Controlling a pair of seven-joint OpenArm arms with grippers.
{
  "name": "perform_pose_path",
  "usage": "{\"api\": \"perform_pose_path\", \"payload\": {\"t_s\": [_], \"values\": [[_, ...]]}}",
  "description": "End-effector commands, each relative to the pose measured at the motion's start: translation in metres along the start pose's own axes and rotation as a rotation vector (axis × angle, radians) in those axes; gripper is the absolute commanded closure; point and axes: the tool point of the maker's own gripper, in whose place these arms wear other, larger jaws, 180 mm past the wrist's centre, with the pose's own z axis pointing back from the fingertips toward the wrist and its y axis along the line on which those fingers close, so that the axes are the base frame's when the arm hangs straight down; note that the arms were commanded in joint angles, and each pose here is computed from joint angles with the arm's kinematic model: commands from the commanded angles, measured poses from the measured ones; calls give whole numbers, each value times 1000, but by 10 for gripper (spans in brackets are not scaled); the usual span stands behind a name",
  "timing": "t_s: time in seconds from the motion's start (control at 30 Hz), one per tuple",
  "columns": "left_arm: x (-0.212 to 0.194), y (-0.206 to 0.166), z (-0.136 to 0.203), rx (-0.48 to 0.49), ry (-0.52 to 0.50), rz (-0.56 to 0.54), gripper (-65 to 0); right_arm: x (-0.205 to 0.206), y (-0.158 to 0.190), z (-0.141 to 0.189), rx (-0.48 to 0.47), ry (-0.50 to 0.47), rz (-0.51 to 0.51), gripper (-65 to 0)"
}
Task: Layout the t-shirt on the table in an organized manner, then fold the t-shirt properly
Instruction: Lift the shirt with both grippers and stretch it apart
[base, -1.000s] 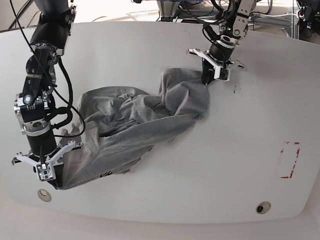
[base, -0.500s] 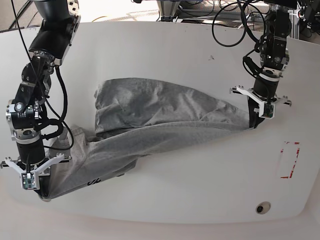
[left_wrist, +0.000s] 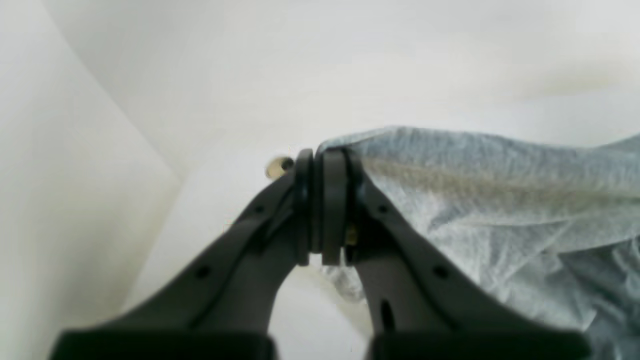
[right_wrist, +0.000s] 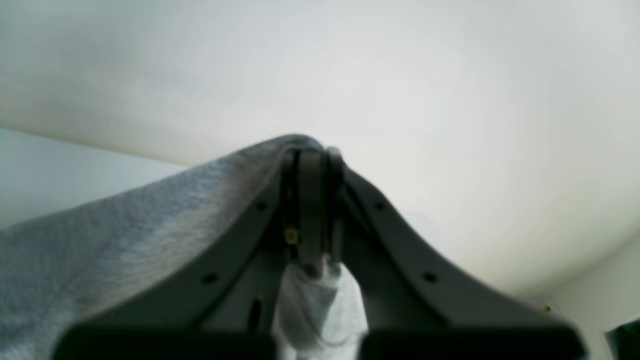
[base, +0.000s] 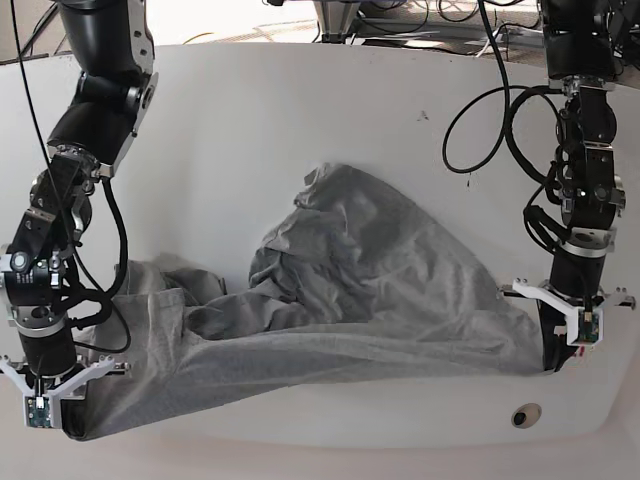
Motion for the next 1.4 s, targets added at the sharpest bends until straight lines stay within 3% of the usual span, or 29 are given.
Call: {"api": "perform_pose_path", "payload": {"t_s": [0.0, 0.37, 0.83, 1.07, 1.37], "values": [[47, 13, -8, 17, -111, -27, -10, 32, -15, -6, -27, -84, -11, 0], [159, 39, -26, 63, -303, -57, -10, 69, -40, -42, -45, -108, -96, 0], [276, 68, -7, 137, -535, -60, -11, 149, -59, -65, -40, -191, -109, 0], [305, 65, -4, 128, -590, -80, -11, 180, -52, -63, -24, -235, -72, 0], [316, 69, -4, 133, -605, -73, -11, 188, -52, -56, -31, -233, -49, 0]]}}
